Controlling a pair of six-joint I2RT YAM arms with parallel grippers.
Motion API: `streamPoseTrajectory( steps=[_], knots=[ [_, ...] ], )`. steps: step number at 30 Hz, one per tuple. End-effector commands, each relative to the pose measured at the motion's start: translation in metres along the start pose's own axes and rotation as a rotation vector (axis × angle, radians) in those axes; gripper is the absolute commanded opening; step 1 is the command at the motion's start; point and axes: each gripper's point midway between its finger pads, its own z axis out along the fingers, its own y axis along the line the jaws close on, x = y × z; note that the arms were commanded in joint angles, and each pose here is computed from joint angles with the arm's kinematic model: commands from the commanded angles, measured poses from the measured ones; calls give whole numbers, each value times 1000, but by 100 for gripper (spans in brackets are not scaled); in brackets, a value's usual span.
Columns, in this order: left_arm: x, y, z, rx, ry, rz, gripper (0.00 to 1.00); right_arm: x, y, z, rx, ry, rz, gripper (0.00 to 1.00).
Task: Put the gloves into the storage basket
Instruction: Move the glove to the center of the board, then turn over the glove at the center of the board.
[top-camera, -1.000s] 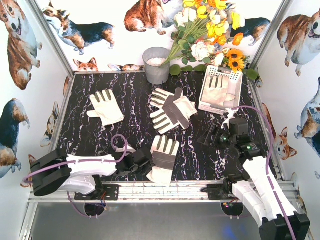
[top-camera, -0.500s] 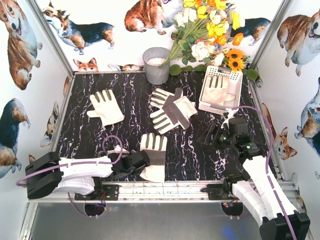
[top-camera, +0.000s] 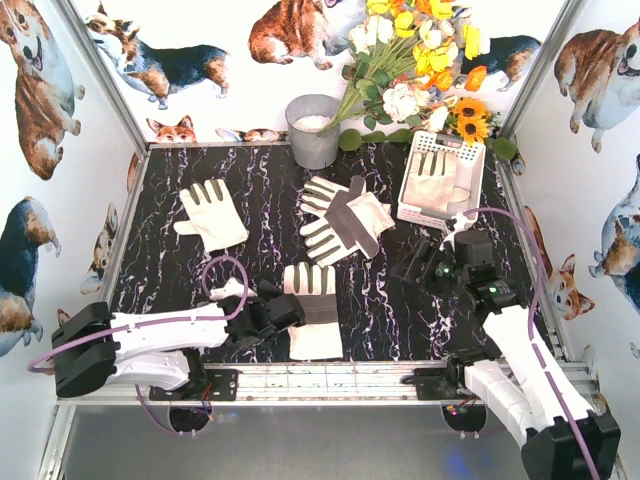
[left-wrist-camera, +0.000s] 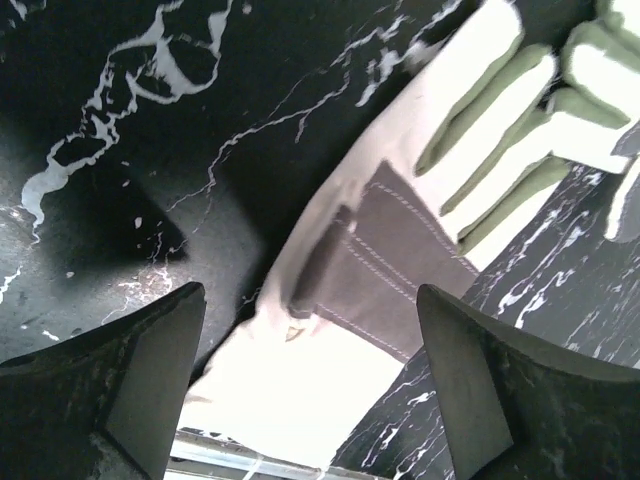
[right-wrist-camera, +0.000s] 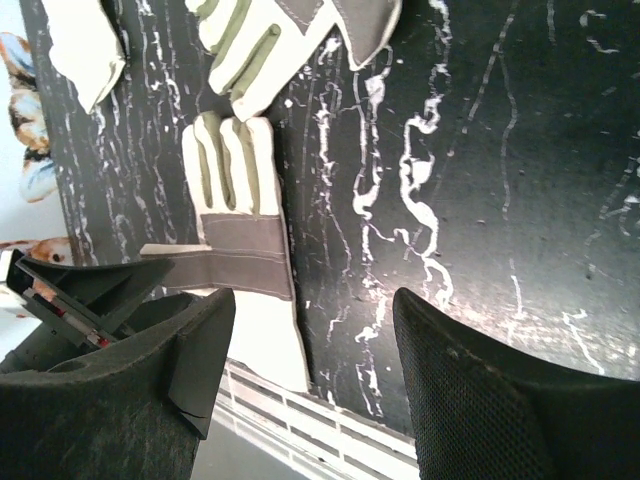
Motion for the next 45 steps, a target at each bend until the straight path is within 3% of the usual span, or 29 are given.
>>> streamPoseTrajectory(
  steps=[1, 7, 12, 17, 23, 28, 37, 45],
  knots=[
    [-33, -2, -14, -33, -154, 145, 85, -19, 27, 10, -84, -62, -2, 66],
    [-64, -33, -40, 38, -276, 293, 99, -21, 30, 38, -54, -63, -7, 65],
    [-81, -66, -55, 167, -295, 444, 100, -30, 24, 62, -11, -83, -4, 65],
    [-104, -65, -59, 209, -323, 504, 100, -37, 20, 87, 19, -79, -5, 65],
    [-124, -75, -47, 226, -211, 628, 100, -40, 25, 108, 36, -32, -44, 61],
    [-164, -82, -28, 152, -151, 683, 100, -38, 34, 113, 28, -11, -77, 61],
    [-264, -78, 23, 99, -169, 531, 100, -37, 34, 98, 42, -9, -123, 62],
    [-355, -42, 65, -58, -270, 393, 73, -35, 40, 78, 27, -5, -155, 62]
  ],
)
